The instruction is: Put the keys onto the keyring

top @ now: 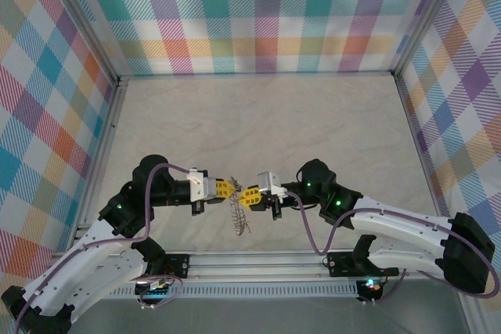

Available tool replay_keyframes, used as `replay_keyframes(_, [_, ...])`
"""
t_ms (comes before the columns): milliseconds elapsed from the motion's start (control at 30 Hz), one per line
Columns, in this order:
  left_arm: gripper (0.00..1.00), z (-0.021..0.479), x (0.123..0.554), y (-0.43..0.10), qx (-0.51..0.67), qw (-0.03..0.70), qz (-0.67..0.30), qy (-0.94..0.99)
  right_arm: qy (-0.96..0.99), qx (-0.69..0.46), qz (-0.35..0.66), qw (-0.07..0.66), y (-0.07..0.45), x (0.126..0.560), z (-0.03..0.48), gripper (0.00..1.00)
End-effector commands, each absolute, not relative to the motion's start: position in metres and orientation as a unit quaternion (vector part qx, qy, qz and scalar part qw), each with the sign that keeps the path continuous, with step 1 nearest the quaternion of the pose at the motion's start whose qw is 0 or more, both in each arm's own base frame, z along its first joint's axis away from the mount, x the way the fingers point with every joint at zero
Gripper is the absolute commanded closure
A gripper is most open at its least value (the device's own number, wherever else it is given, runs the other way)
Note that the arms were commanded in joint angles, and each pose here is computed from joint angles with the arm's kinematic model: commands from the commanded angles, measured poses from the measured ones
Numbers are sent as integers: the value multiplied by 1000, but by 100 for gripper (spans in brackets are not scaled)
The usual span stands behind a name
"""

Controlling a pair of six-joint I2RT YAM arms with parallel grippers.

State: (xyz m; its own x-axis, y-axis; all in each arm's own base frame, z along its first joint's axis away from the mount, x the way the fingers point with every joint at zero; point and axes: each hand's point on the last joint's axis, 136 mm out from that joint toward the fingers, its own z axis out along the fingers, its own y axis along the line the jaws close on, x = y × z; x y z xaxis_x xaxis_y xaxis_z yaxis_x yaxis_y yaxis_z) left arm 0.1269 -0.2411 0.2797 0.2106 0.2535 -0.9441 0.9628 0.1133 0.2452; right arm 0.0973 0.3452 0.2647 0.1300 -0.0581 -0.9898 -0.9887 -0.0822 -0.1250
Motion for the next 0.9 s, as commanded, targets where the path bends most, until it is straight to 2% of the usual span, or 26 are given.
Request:
replay_keyframes(0, [100,296,124,-243,560,550,-350,511,409,-564,478,536,342,92,290,100])
replay_keyframes(133, [99,297,126,-242,555,549,-350,518,405,-563,476,540,343,92,290,100])
replay_keyframes(167, [95,296,126,-242,554,548,-348,521,405,-563,475,542,343,93,290,100])
replay_keyframes(200, [85,295,128,-241,553,547,-345,526,406,-563,473,543,342,93,290,100])
replay_keyframes(233, [71,293,129,-241,552,544,-343,531,406,-563,471,544,342,94,290,100])
replay_keyframes(300, [1,290,128,-239,553,538,-340,537,409,-563,466,546,342,95,289,100])
replay_keyframes(533, [0,286,130,-233,536,533,-336,562,426,-559,451,549,340,101,283,100])
replay_keyframes(633, [0,293,149,-222,467,566,-320,600,432,-558,445,551,340,103,283,100])
replay_keyframes(733, [0,300,146,-213,433,579,-327,608,436,-559,440,552,339,104,283,100])
replay_keyframes(867, [0,307,147,-203,357,562,-365,651,443,-557,433,554,338,107,281,100])
